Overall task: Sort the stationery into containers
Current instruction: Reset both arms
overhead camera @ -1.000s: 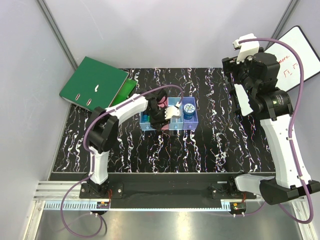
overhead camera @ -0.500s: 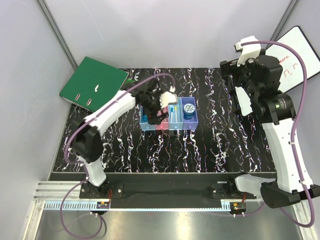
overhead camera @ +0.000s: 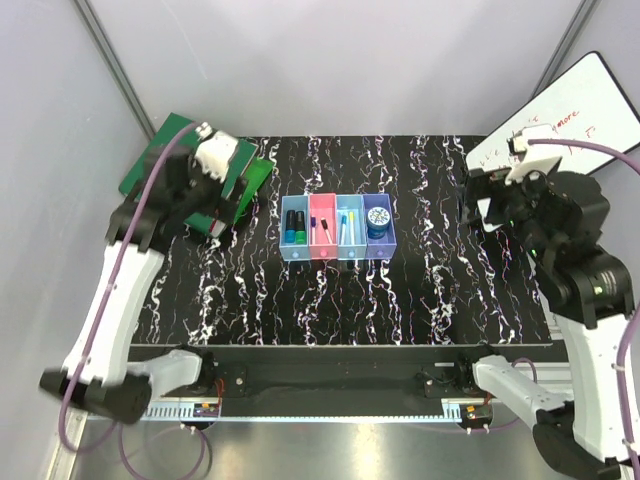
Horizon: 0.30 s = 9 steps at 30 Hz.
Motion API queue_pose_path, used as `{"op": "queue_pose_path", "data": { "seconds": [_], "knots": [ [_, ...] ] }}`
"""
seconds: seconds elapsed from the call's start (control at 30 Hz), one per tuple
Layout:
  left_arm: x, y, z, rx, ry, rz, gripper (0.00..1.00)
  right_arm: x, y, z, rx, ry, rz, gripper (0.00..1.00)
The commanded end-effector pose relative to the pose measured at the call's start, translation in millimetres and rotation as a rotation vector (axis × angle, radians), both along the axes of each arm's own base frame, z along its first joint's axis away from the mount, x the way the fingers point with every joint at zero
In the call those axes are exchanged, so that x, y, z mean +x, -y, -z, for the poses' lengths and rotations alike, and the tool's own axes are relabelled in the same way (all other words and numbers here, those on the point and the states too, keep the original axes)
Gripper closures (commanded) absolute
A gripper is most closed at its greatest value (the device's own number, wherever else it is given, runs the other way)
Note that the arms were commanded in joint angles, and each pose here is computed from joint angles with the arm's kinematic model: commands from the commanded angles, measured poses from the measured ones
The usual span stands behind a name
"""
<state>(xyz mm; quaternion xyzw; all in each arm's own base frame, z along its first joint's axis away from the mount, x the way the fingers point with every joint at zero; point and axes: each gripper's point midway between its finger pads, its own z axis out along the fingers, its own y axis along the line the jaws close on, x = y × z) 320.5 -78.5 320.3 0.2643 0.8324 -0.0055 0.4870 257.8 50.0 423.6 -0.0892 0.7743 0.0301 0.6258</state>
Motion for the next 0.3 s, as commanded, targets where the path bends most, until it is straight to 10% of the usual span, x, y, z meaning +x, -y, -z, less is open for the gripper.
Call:
{"op": "queue_pose_path", "data": {
  "seconds": [0.0,0.27],
  "knots": [
    [-19.2,-24.0,-9.4,-0.068,0.103,-0.181,0.01,-14.5,-20.6,9.9,0.071,-0.112,-0.099,0.0],
    [-35.6,-32.0,-23.4,-0.11,0.169,-0.219,0.01,-21.1,-24.1,6.7,0.068,-0.116,-0.132,0.0]
  ]
}}
